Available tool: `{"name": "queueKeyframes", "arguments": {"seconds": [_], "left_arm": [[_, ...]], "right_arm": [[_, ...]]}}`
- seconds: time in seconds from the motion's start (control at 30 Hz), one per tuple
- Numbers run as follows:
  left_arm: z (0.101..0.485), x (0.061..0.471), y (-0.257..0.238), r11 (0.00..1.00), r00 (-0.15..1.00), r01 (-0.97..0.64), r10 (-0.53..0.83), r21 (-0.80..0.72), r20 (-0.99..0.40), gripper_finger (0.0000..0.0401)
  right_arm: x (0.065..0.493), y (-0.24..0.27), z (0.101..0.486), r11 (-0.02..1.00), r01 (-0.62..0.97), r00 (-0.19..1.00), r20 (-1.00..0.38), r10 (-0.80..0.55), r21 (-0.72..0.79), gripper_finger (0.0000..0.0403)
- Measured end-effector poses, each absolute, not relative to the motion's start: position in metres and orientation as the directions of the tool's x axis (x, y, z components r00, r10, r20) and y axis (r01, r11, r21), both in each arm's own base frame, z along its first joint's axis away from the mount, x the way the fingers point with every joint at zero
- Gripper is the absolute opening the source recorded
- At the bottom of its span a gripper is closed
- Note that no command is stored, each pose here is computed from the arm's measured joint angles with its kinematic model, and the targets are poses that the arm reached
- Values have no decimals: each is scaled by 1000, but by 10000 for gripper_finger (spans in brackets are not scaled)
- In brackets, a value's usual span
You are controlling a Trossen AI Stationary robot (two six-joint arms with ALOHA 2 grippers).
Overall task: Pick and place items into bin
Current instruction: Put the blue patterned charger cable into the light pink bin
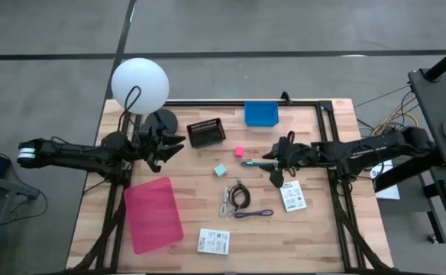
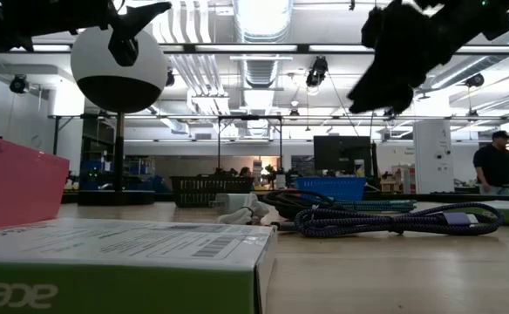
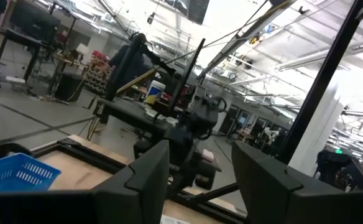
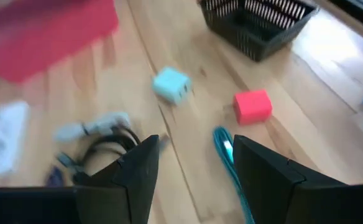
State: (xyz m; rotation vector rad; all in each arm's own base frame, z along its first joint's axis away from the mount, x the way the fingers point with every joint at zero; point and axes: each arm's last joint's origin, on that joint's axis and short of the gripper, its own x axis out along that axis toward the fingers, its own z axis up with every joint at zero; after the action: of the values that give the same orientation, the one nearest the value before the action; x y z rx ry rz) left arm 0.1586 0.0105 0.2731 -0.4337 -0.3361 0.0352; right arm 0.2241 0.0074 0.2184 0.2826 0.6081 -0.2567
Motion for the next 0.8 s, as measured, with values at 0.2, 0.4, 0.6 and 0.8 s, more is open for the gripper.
{"name": "queueKeyframes", "arguments": {"seconds": [0.2, 0.4, 0.6, 0.8], "left_arm": [[275, 157, 10, 908, 941, 42, 105, -417, 323, 160], [274, 157, 10, 908, 941, 41, 105, -417, 320, 160], [273, 159, 11, 907, 945, 35, 106, -419, 309, 160], [273, 159, 11, 906, 945, 37, 106, -421, 310, 160]], "right_arm": [[232, 8, 198, 948, 303, 719, -678, -156, 102, 192], [237, 4, 178, 937, 311, 637, -767, -83, 156, 192], [241, -3, 162, 954, 287, 579, -810, -96, 92, 192], [247, -17, 159, 944, 326, 499, -857, -124, 53, 192]]}}
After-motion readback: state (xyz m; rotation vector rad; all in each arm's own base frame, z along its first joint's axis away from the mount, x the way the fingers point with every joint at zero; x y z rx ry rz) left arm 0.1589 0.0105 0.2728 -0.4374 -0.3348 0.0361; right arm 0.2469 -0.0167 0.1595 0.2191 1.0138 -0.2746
